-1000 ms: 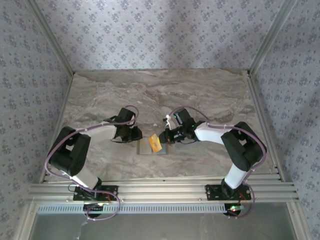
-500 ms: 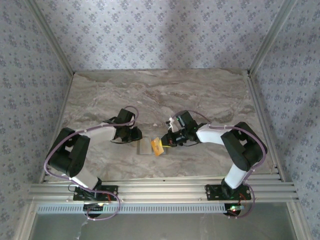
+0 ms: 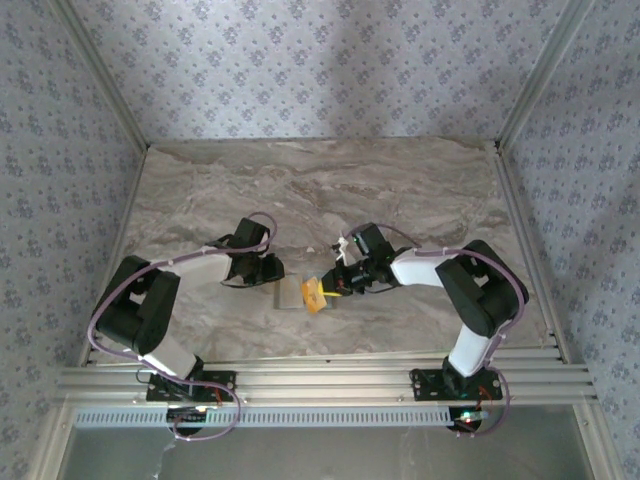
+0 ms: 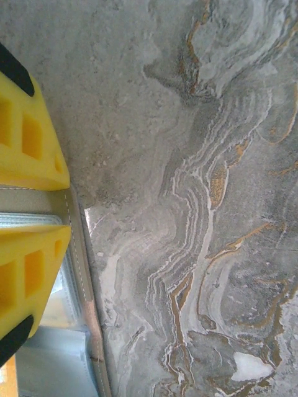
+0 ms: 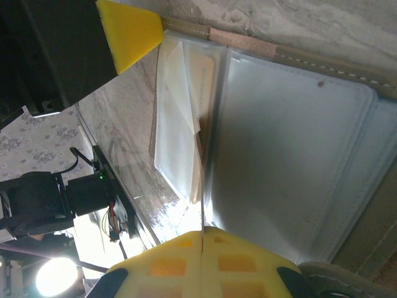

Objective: Put the credit cards into the card holder
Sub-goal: Insert the credit card into the card slot.

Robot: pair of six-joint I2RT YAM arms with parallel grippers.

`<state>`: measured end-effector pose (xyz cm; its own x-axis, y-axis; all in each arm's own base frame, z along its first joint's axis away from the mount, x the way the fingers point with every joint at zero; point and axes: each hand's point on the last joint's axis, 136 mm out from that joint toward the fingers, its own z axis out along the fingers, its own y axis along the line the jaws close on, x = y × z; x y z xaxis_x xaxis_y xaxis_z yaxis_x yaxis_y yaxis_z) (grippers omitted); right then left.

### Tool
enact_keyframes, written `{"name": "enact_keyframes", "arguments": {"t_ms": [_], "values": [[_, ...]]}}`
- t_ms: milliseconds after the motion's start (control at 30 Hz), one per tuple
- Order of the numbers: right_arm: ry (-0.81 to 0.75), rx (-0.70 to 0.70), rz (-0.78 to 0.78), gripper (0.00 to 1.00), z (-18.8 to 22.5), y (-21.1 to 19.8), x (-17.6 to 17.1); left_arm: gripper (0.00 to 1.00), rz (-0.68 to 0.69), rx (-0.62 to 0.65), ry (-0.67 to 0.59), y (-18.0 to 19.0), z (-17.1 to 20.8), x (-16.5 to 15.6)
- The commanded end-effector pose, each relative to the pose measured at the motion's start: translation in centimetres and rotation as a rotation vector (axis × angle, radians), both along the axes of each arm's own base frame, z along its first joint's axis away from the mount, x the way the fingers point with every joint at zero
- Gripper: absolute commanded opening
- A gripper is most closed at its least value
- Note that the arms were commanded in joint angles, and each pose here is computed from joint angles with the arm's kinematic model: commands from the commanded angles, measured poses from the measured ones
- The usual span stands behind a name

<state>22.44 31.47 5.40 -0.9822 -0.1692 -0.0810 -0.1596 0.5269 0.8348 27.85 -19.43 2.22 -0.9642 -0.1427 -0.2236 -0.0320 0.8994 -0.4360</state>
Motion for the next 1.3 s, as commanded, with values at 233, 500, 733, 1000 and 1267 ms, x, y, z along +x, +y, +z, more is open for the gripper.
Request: {"name": "enact_keyframes", "arguments": {"t_ms": [233,500,733,1000,1267], "values": [[0.020,0.015,-0.006,0.00,-0.1,0.6,0.7,0.23,-0.014,0.051,0.086,1.0,-2.0,-2.6],[-0.004,0.035,-0.028,0.00,0.1,1.5,2.4,0.23,-0.016,0.051,0.101,1.1,-2.5,-3.2],[-0.017,0.047,-0.039,0.00,-0.3,2.3,3.3,0.23,-0.017,0.051,0.108,1.1,-2.7,-3.5],[-0.061,0.051,-0.063,0.00,-0.5,2.9,3.4,0.23,-0.019,0.053,0.115,1.2,-2.8,-3.9],[-0.104,0.039,-0.079,0.00,-0.4,3.4,3.2,0.23,-0.022,0.048,0.121,1.1,-2.9,-4.1]]}}
